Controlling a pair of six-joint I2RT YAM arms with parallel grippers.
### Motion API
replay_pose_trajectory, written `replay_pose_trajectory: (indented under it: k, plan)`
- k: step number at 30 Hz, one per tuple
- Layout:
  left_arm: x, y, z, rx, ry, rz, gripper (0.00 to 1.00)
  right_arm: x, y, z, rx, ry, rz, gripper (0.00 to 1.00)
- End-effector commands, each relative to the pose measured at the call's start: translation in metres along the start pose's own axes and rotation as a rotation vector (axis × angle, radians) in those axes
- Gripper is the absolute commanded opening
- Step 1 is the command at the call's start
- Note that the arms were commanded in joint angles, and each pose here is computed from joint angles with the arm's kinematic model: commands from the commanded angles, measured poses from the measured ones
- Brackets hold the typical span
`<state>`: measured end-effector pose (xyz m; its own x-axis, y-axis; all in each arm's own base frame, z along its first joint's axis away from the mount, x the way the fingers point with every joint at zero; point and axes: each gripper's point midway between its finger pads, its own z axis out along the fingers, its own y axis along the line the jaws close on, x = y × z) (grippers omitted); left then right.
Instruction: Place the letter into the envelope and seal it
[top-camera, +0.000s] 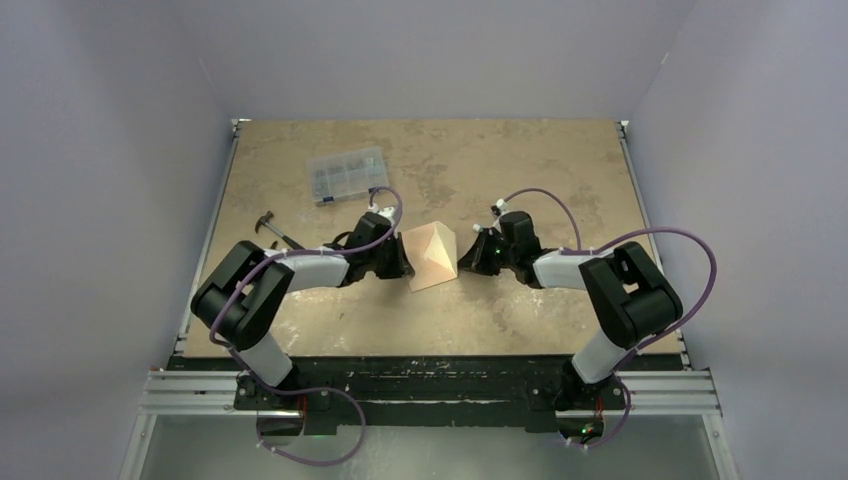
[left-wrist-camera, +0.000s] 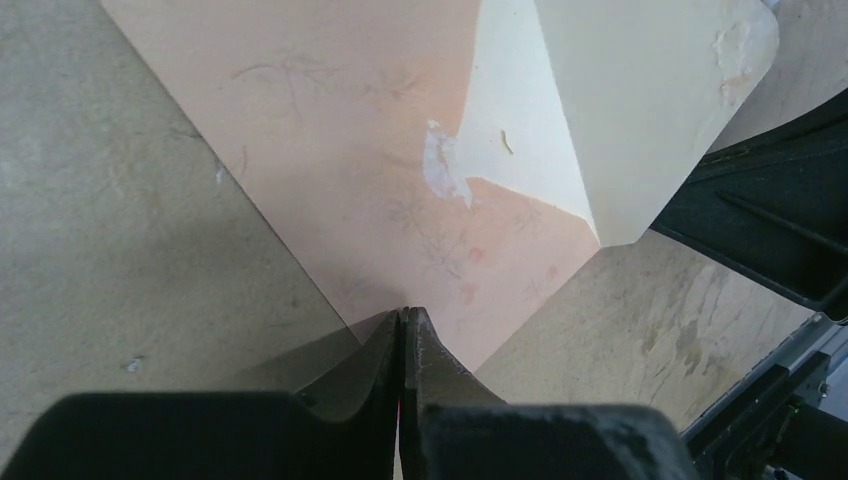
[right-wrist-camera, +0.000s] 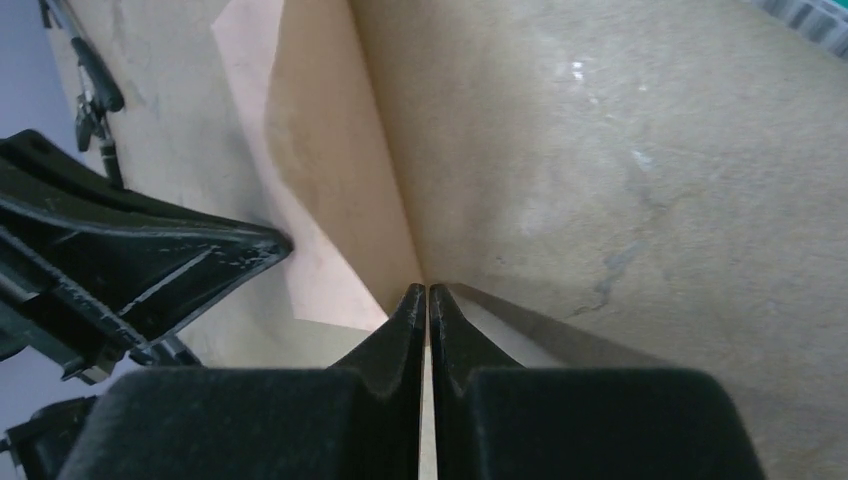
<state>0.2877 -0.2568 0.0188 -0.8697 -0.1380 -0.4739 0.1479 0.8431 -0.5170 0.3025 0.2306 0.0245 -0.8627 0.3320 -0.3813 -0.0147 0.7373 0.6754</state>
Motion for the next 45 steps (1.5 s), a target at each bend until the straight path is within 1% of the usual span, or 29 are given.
replay_pose_trajectory:
  k: [1,4,10,15,20,22,23,27,29,31,35,41,45]
  plan:
    - [0.023,0.001,0.009,-0.021,0.076,0.025,0.0,-0.01,0.032,-0.005,-0.137,-0.03,-0.086,0.05]
    - [0.031,-0.006,0.014,-0.012,0.098,0.046,0.0,-0.011,0.039,-0.007,-0.166,-0.045,-0.118,0.05]
    - [0.041,-0.019,0.021,0.004,0.123,0.075,0.0,-0.006,0.033,0.002,-0.15,-0.023,-0.136,0.05]
    - [0.042,-0.025,0.021,0.013,0.117,0.08,0.0,-0.004,0.031,0.008,-0.126,-0.022,-0.149,0.06]
    - [0.041,-0.022,0.019,0.002,0.102,0.071,0.0,-0.007,0.036,0.016,-0.122,-0.017,-0.165,0.06]
    - [0.04,-0.021,0.019,-0.006,0.097,0.07,0.0,-0.01,0.037,0.012,-0.114,-0.029,-0.166,0.06]
    - [0.039,-0.021,0.019,-0.008,0.095,0.07,0.0,-0.014,0.036,0.008,-0.094,-0.051,-0.16,0.06]
    - [0.034,-0.027,0.016,0.006,0.075,0.07,0.0,-0.045,0.044,-0.028,-0.019,-0.213,-0.164,0.05]
    - [0.032,-0.029,0.015,0.017,0.069,0.073,0.0,-0.065,0.049,-0.045,0.023,-0.3,-0.165,0.06]
    - [0.031,-0.03,0.016,0.02,0.071,0.075,0.0,-0.081,0.052,-0.054,0.052,-0.36,-0.173,0.08]
    - [0.034,-0.028,0.019,0.013,0.083,0.073,0.0,-0.093,0.04,-0.036,0.173,-0.319,-0.166,0.08]
    - [0.034,-0.027,0.02,0.01,0.082,0.065,0.0,-0.106,0.035,-0.008,0.217,-0.304,-0.13,0.07]
    - [0.036,-0.026,0.021,0.008,0.086,0.066,0.0,-0.104,0.044,0.006,0.174,-0.263,-0.133,0.06]
